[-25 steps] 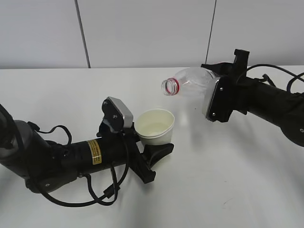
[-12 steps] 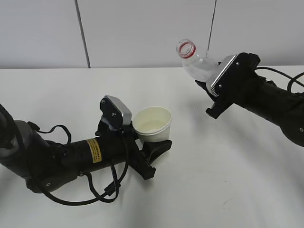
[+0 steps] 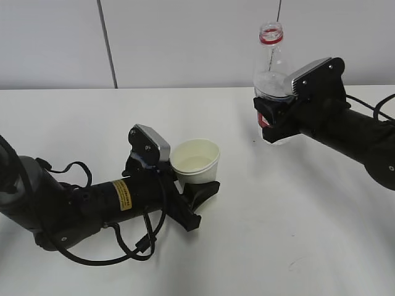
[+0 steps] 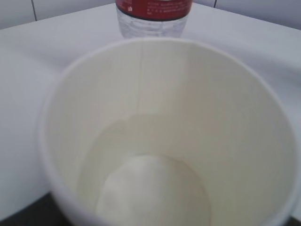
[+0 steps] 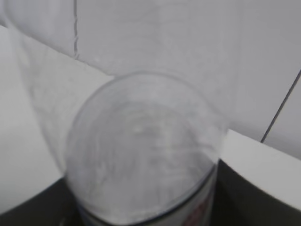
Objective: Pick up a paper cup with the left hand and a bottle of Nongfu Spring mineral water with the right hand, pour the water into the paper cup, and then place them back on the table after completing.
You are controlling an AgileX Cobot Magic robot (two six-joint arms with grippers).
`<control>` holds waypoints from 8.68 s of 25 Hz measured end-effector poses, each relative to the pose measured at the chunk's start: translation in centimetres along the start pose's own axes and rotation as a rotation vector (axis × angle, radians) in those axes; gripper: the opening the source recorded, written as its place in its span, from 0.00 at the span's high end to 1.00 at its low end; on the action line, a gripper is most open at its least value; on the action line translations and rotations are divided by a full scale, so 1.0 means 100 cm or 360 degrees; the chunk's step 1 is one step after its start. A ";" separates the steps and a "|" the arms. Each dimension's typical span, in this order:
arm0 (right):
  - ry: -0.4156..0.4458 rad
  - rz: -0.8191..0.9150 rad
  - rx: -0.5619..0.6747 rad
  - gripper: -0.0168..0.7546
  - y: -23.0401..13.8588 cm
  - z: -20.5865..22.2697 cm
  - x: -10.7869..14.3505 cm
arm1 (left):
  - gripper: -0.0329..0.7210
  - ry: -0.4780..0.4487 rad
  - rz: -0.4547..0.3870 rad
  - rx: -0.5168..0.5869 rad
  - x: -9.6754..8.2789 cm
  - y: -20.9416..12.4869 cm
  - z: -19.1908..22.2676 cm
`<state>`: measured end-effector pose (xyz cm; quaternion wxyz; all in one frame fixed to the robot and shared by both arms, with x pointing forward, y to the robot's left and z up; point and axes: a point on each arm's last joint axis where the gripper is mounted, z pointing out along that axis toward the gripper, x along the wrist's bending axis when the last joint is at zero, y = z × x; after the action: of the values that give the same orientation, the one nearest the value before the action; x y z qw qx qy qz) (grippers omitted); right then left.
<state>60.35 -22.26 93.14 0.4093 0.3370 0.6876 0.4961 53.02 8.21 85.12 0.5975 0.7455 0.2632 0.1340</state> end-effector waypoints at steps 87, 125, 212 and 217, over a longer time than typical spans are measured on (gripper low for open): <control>0.0005 0.0408 0.0156 0.49 -0.017 0.002 0.003 | 0.22 0.0761 -0.0205 -0.0006 0.048 0.002 -0.115; 0.0080 0.0448 0.0085 0.16 -0.044 -0.003 0.018 | 0.22 0.0775 -0.0187 -0.0053 0.041 0.013 -0.126; -0.0262 0.0791 0.1417 0.22 0.206 -0.188 -0.028 | 0.24 0.1305 -0.0883 0.1193 0.021 0.241 -0.252; -0.0231 0.0816 0.1336 0.22 0.201 -0.230 -0.011 | 0.24 0.1286 -0.0872 0.1079 -0.019 0.233 -0.286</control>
<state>41.36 -26.93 116.65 0.1499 0.6648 0.6926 0.2363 42.10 27.19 114.94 0.1915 0.6896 0.6807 0.1563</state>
